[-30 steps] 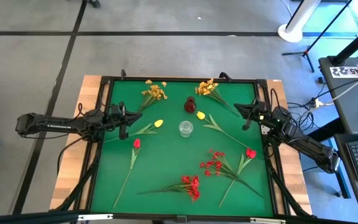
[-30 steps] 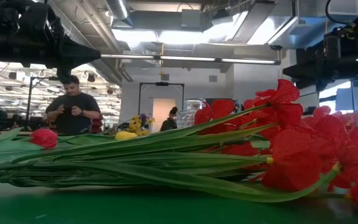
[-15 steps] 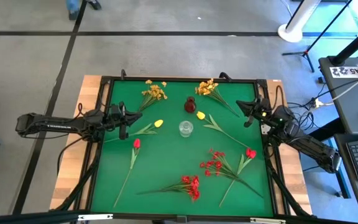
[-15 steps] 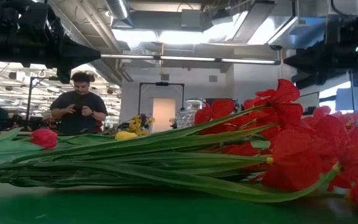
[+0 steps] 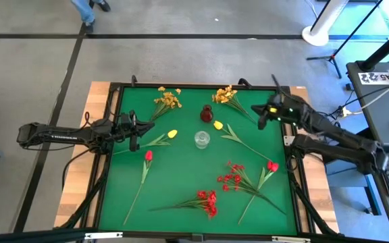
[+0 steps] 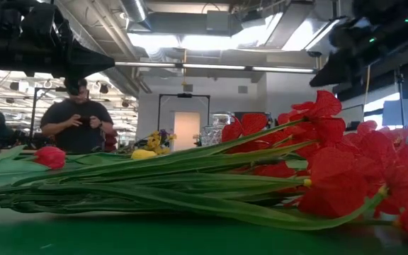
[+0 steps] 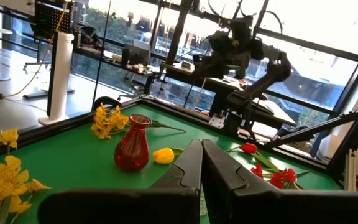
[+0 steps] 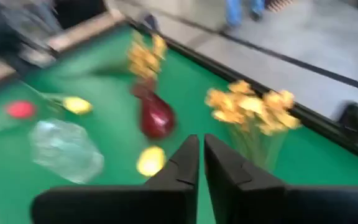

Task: Sort flowers into vase by color
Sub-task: Put the yellow flowers into the red vase

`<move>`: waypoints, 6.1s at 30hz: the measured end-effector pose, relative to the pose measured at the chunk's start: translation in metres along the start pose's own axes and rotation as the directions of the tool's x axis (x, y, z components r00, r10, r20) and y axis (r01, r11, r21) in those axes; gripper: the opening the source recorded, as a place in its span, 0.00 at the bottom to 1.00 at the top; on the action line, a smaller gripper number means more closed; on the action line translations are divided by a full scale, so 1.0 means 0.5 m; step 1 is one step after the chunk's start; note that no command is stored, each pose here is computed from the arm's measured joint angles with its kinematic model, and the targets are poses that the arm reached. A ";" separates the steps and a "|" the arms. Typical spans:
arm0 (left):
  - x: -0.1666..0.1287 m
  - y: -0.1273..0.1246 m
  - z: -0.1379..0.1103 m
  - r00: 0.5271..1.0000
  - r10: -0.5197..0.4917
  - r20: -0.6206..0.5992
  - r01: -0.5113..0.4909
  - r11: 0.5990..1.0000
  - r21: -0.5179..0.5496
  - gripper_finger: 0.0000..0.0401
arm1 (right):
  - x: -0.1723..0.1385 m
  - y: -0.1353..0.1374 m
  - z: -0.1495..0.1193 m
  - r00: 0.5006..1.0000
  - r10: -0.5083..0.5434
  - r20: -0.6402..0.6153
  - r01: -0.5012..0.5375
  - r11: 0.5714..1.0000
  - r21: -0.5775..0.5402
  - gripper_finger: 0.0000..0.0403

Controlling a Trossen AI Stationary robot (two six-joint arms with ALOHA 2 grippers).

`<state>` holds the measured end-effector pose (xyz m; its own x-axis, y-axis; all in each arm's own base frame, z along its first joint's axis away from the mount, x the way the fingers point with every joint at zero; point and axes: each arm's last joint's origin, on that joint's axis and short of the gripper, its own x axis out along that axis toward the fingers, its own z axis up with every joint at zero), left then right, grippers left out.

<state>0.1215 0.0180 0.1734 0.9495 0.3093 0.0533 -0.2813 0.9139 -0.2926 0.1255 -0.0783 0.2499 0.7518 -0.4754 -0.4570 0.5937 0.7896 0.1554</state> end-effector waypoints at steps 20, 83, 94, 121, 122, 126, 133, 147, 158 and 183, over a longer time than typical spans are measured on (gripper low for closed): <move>0.000 0.000 0.000 1.000 0.000 0.000 0.000 1.000 0.000 0.00 | 0.257 -0.109 -0.022 0.850 -0.169 -0.498 0.191 0.982 -0.008 0.58; 0.000 0.000 0.000 1.000 0.000 0.000 0.000 1.000 0.000 0.00 | 0.316 -0.120 0.004 0.863 -0.135 -0.486 0.145 0.989 -0.017 0.07; 0.000 0.000 0.000 1.000 0.000 -0.001 0.000 1.000 0.000 0.00 | 0.173 -0.067 0.133 0.993 0.013 -0.118 -0.010 0.999 0.034 0.04; 0.000 0.000 0.000 1.000 0.000 0.000 0.000 1.000 0.000 0.00 | 0.186 0.189 0.094 0.696 0.405 0.593 -0.304 0.914 -0.267 0.05; 0.000 0.000 0.000 1.000 0.000 0.000 0.000 1.000 0.000 0.00 | 0.194 0.188 0.093 0.687 0.389 0.613 -0.290 0.921 -0.260 0.04; 0.000 0.000 0.000 1.000 0.000 0.000 0.000 1.000 0.000 0.00 | 0.225 0.175 0.087 0.660 0.372 0.653 -0.272 0.928 -0.254 0.04; 0.000 0.000 0.000 1.000 0.000 -0.001 0.000 1.000 0.000 0.00 | 0.293 0.133 0.078 0.723 0.263 0.639 -0.199 0.965 -0.173 0.06; 0.000 0.000 0.000 1.000 0.000 0.000 0.000 1.000 0.000 0.00 | 0.382 0.104 0.069 0.779 0.230 0.584 -0.173 0.973 -0.152 0.06; 0.000 0.000 0.000 1.000 0.000 0.000 0.000 1.000 0.000 0.00 | 0.395 0.102 0.054 0.812 0.224 0.538 -0.170 0.974 -0.149 0.12; 0.000 0.000 0.000 1.000 0.000 0.000 0.000 1.000 0.000 0.00 | 0.401 0.103 0.044 0.840 0.242 0.486 -0.161 0.966 -0.204 0.16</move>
<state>0.1216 0.0180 0.1733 0.9496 0.3090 0.0530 -0.2811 0.9140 -0.2926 0.3130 -0.1415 0.1856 0.9146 -0.3963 0.0798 0.3939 0.9181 0.0446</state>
